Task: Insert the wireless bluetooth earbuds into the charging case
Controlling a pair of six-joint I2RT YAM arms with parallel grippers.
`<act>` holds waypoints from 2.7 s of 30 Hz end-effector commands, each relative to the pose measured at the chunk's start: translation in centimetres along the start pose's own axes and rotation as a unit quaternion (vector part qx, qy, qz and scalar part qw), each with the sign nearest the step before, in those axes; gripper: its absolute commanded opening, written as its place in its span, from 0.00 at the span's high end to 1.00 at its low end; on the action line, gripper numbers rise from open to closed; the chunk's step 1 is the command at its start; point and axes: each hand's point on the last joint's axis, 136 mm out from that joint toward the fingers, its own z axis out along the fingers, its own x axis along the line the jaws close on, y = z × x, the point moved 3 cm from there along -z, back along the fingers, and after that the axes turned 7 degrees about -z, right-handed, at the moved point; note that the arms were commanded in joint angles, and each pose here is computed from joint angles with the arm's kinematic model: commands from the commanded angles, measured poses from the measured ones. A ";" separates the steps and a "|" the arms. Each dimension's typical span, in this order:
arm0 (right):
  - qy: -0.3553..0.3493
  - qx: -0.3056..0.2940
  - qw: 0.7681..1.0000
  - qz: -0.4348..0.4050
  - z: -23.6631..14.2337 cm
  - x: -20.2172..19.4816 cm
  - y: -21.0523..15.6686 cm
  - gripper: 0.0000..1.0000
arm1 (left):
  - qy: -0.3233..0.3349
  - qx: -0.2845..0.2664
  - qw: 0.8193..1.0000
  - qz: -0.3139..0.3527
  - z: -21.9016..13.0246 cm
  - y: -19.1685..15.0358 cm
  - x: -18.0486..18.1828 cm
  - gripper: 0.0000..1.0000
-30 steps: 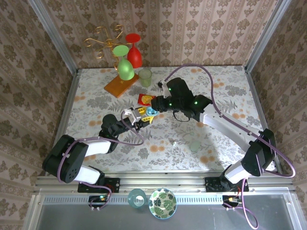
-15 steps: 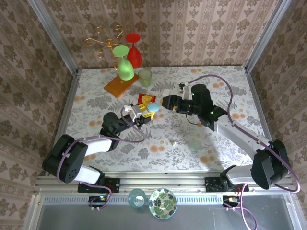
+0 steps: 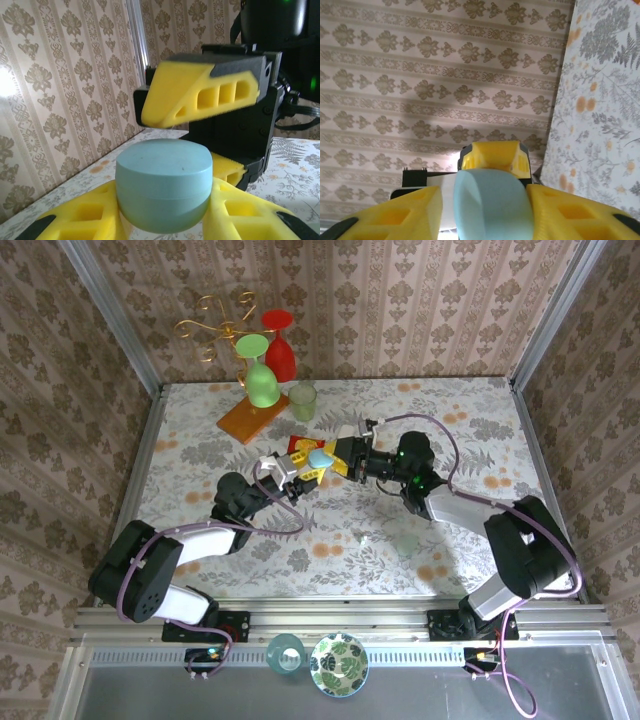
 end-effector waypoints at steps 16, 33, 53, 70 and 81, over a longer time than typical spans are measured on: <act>0.011 -0.034 0.999 0.010 -0.9 -0.8 1.8 0.83 | 0.015 -0.005 1.000 0.009 -0.5 0.0 0.4 0.18; -0.340 -0.149 0.927 -0.059 -4.5 -16.7 8.6 0.83 | 0.056 0.120 0.991 0.003 -3.5 -6.6 0.4 0.00; -0.494 -0.122 0.851 -0.132 -8.2 -19.8 9.2 0.39 | 0.043 0.129 0.991 0.003 -2.5 -7.1 -0.2 0.00; -0.671 -0.045 0.727 -0.139 -21.7 -13.6 -6.2 0.23 | 0.000 0.139 0.990 0.018 -0.7 -7.0 -1.2 0.00; -0.673 -0.027 0.738 0.037 -22.6 -16.3 -11.3 0.32 | -0.019 0.153 0.987 0.033 0.3 -7.3 -2.3 0.00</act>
